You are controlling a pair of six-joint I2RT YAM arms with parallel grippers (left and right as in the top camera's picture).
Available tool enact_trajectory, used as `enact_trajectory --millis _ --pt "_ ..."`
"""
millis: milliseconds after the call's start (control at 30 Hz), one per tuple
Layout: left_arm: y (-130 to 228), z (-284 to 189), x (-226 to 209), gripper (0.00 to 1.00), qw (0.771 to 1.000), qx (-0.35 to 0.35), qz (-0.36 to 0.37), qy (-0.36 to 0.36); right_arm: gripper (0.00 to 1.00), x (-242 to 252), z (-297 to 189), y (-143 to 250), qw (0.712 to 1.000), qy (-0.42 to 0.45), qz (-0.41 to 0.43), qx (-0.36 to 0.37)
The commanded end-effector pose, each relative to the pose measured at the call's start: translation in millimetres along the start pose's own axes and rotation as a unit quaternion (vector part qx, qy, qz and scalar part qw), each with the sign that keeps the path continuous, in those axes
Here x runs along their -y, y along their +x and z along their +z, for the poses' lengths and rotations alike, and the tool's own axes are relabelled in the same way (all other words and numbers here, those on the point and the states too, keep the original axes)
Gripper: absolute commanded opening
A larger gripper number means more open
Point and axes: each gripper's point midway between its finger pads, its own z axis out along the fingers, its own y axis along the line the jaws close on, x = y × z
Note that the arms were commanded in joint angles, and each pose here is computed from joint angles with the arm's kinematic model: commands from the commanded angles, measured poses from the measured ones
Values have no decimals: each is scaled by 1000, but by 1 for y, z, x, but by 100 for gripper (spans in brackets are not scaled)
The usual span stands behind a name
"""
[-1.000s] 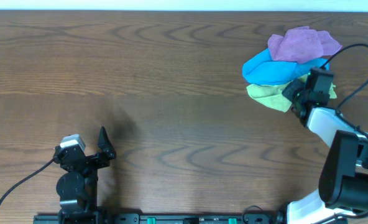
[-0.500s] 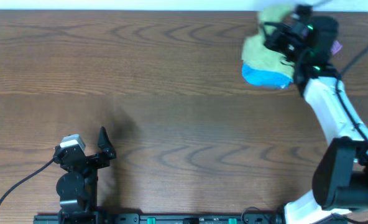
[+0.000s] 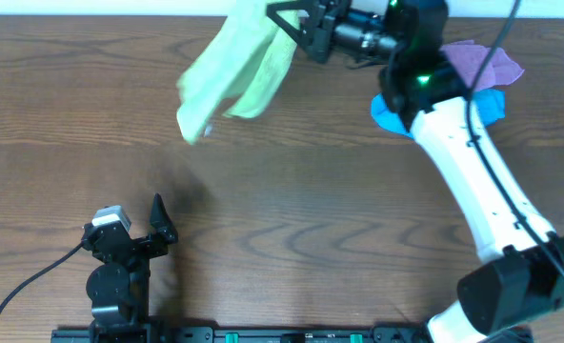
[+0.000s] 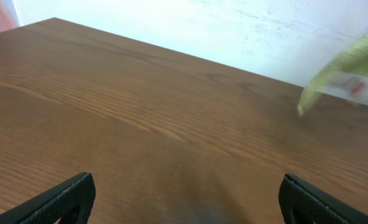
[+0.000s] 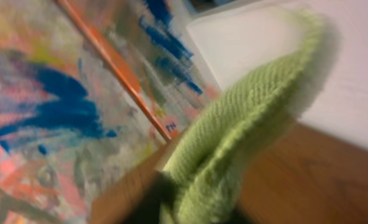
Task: Fold the cloth
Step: 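Lift the green cloth with the right gripper and drag it toward table center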
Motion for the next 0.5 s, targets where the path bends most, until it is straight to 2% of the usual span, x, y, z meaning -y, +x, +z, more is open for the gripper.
enact_trajectory --millis 0,133,233,333,400,433,467 --pt "15 2 -5 95 1000 -21 -5 -8 99 81 -43 4 989 127 77 4" --pt "15 2 -5 95 1000 -21 -5 -8 99 136 -81 35 961 247 119 -32" --pt "15 2 -5 95 1000 -21 -5 -8 99 145 -85 69 947 293 85 -99" --pt "15 2 -5 95 1000 -21 -5 -8 97 135 -67 109 942 281 21 -180" --pt "15 2 -5 95 1000 -21 -5 -8 89 131 -54 139 932 278 -18 -233" --pt "15 2 -5 95 1000 -21 -5 -8 80 132 -48 154 923 283 -35 -257" --pt "15 2 -5 95 1000 -21 -5 -8 64 133 -45 165 916 289 -45 -275"
